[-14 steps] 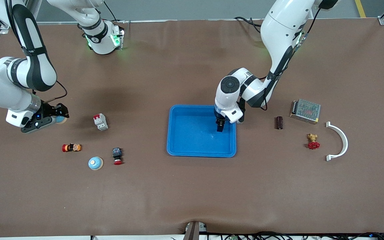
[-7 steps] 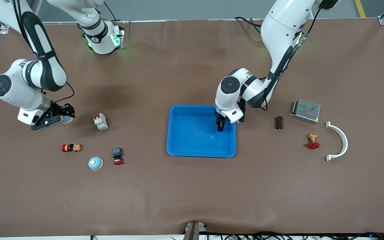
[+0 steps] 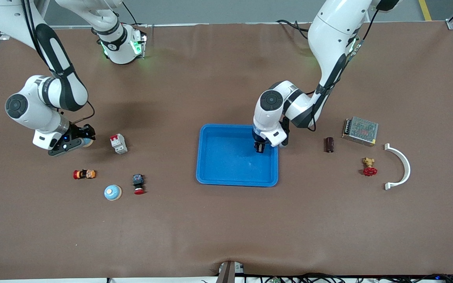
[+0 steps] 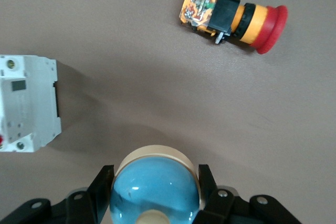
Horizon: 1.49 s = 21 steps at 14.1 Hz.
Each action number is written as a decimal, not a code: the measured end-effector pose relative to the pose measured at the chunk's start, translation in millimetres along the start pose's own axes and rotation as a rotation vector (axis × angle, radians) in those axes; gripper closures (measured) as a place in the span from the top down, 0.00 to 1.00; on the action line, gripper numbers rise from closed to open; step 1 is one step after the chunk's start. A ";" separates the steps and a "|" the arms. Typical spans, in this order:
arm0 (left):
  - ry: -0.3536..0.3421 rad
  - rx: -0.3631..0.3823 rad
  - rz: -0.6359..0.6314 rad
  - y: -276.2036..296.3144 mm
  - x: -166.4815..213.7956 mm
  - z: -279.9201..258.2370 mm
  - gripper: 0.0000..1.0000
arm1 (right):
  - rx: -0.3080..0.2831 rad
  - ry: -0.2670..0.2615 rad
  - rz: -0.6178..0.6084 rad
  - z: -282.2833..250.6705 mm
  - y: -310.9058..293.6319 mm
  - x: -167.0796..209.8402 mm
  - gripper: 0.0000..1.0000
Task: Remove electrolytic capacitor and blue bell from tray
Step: 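Grasp and lift the capacitor with the left gripper while the right gripper lowers the bell, then carry the capacitor toward the brass valve while the right gripper releases the bell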
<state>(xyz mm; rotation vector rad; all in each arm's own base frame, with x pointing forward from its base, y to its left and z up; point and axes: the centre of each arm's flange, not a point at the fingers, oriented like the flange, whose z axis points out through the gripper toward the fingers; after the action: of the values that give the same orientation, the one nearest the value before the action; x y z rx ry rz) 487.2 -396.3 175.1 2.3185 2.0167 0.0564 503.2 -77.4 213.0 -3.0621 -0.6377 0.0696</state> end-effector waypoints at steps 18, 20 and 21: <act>0.091 0.071 0.210 51.8 31.9 -41.0 0.34 | -0.026 0.009 -0.009 42.3 -5.7 -3.7 0.70; 0.096 0.077 0.252 58.2 42.9 -51.3 0.34 | -0.027 0.009 -0.009 43.2 -5.8 -3.7 0.70; 0.097 0.079 0.283 60.6 47.2 -55.8 0.34 | -0.027 0.009 -0.009 43.2 -5.8 -3.7 0.70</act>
<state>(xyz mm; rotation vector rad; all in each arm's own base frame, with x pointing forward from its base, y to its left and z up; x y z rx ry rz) 549.6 -356.3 234.5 2.6844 1.7423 0.1074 495.4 -73.5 170.1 -3.0832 -0.6569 0.0477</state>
